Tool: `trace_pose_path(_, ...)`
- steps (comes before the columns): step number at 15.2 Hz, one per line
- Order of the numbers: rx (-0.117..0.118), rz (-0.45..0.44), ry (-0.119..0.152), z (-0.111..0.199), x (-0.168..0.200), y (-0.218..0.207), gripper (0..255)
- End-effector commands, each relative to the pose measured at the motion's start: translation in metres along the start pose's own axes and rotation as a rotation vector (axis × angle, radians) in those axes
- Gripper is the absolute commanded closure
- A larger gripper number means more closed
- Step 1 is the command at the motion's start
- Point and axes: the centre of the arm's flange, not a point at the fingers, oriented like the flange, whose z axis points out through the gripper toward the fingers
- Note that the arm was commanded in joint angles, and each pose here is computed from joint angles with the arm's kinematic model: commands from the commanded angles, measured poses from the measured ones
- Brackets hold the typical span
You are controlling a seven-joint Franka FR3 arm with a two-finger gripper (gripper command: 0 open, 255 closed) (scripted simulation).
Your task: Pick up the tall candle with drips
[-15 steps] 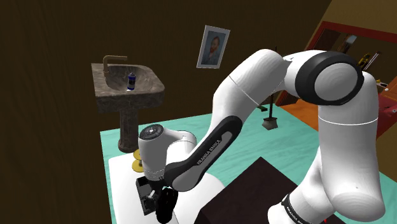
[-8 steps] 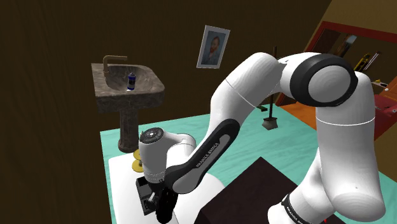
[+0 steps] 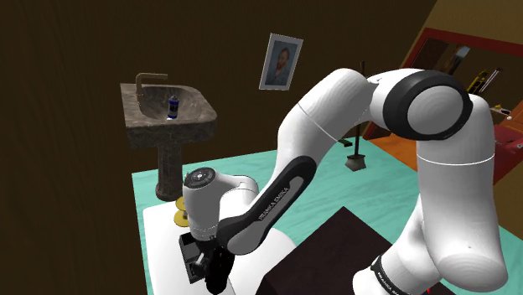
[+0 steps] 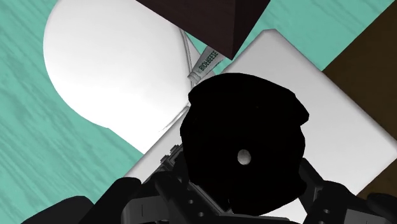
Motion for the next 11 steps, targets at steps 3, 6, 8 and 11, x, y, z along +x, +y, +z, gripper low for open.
trace_pose_path(3, 0.000, 0.000, -0.001, -0.018, -0.003, 0.001, 255)
trace_pose_path(6, 0.000, 0.000, -0.001, -0.034, -0.005, 0.001, 255)
trace_pose_path(8, 0.000, 0.000, -0.001, -0.044, -0.007, 0.002, 255)
trace_pose_path(11, 0.000, 0.000, -0.001, -0.060, -0.010, 0.003, 255)
